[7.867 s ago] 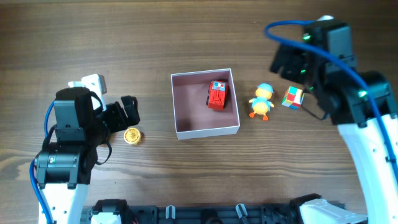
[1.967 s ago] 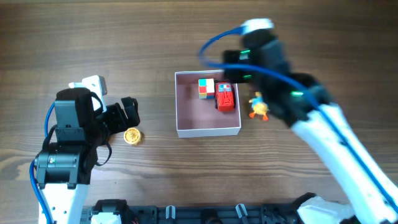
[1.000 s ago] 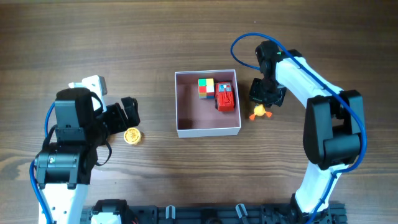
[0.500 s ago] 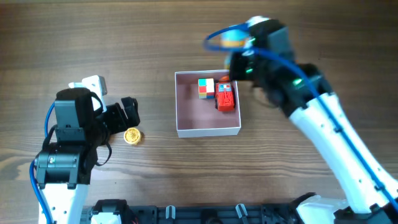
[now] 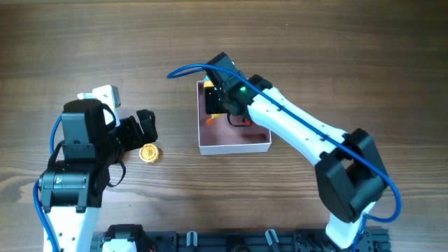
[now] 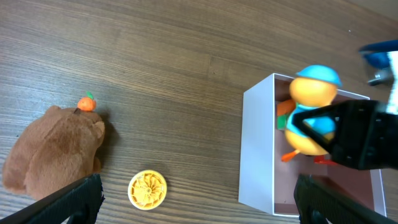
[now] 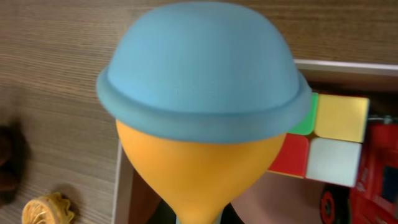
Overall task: Pack container
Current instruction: 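Place the duck into the box and withdraw the right gripper, then grasp the brown plush bear with the left gripper, then lower the bear into the box, release, and pull back left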
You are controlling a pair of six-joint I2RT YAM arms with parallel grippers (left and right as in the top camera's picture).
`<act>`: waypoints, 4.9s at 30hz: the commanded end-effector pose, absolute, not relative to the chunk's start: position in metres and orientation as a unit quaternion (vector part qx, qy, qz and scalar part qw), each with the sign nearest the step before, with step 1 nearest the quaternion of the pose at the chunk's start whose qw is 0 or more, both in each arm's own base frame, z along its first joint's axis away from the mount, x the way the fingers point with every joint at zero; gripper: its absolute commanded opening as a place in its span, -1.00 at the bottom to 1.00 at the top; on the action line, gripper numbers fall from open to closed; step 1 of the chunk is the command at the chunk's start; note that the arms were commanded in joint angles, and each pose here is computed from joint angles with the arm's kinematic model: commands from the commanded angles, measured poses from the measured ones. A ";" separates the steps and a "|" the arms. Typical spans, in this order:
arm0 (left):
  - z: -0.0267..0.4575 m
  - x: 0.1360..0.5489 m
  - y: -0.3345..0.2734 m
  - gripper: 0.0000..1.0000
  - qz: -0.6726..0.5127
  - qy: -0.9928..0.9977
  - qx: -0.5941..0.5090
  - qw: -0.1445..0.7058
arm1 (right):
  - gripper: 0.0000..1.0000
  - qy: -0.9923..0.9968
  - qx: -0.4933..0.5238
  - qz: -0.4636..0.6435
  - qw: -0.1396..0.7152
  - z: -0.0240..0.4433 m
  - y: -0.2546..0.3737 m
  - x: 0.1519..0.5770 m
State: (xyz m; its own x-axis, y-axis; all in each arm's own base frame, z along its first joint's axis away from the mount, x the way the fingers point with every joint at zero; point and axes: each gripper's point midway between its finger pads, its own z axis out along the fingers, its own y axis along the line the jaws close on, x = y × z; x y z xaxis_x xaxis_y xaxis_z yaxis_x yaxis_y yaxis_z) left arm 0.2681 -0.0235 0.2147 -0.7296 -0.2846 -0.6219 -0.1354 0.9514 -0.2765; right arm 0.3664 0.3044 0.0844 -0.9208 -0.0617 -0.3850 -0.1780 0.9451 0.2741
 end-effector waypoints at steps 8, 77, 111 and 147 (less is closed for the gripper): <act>0.223 0.270 -0.027 0.99 -0.114 0.920 -0.112 0.357 | 0.18 0.968 -0.056 0.166 0.180 0.079 0.312 0.365; 0.152 0.328 0.061 -0.92 -0.042 0.964 -0.186 0.185 | 0.99 0.973 0.152 -0.002 0.172 0.187 -0.013 0.322; 0.118 0.317 -0.247 0.99 -0.104 0.899 0.376 0.198 | 0.99 0.974 0.152 -0.002 0.170 0.187 -0.013 0.321; 0.083 0.359 -0.239 1.00 -0.050 0.957 0.201 0.201 | 0.99 0.974 0.152 -0.002 0.168 0.187 -0.013 0.320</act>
